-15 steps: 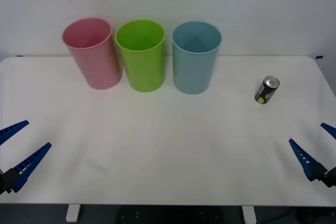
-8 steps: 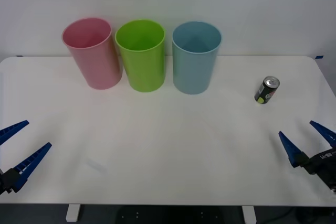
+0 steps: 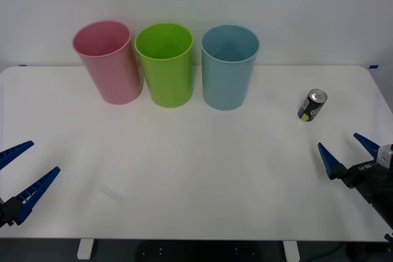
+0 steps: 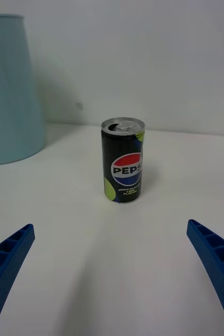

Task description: Grasp the object on the table and drop it into the matching bin: aluminum can to the light blue bin, PET bottle to the pink bin.

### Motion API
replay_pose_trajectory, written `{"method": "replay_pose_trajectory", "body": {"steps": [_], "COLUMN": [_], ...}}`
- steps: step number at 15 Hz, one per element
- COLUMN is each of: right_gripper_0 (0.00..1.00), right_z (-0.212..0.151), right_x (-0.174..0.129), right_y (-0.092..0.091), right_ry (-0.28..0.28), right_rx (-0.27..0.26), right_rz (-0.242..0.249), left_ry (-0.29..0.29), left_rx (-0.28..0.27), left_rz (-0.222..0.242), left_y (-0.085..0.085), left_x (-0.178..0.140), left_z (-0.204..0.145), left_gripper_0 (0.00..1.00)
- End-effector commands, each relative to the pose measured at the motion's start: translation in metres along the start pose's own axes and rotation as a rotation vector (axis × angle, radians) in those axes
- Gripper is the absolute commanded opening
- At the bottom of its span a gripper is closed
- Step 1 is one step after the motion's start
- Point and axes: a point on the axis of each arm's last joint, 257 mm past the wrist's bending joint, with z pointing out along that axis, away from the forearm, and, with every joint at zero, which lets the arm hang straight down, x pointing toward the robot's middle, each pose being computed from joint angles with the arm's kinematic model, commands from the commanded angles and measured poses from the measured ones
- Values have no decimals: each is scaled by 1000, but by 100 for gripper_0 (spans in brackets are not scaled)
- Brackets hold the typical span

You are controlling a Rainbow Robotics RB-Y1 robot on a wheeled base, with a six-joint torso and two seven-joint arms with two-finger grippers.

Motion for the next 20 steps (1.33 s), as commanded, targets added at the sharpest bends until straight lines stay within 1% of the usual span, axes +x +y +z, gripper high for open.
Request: {"method": "replay_pose_trajectory", "body": {"steps": [1, 5, 7, 9, 13, 18, 20], "right_gripper_0": [100, 100, 100, 100, 100, 100, 100], "right_z": [18, 40, 50, 61, 92, 119, 132], "right_x": [1, 6, 7, 6, 9, 3, 7], "right_y": [-2, -9, -11, -11, -7, -6, -3], "right_ry": [7, 20, 28, 38, 50, 66, 86], "right_rx": [22, 43, 70, 88, 94, 141, 142], "right_rz": [-10, -20, -28, -32, -12, -33, -23], "left_ry": [0, 0, 0, 0, 0, 0, 0], "left_rx": [0, 0, 0, 0, 0, 0, 0], "left_rz": [0, 0, 0, 0, 0, 0, 0], "left_y": [0, 0, 0, 0, 0, 0, 0], "left_x": [0, 0, 0, 0, 0, 0, 0], "left_z": [0, 0, 0, 0, 0, 0, 0], "left_gripper_0": [100, 100, 100, 100, 100, 100, 100]}}
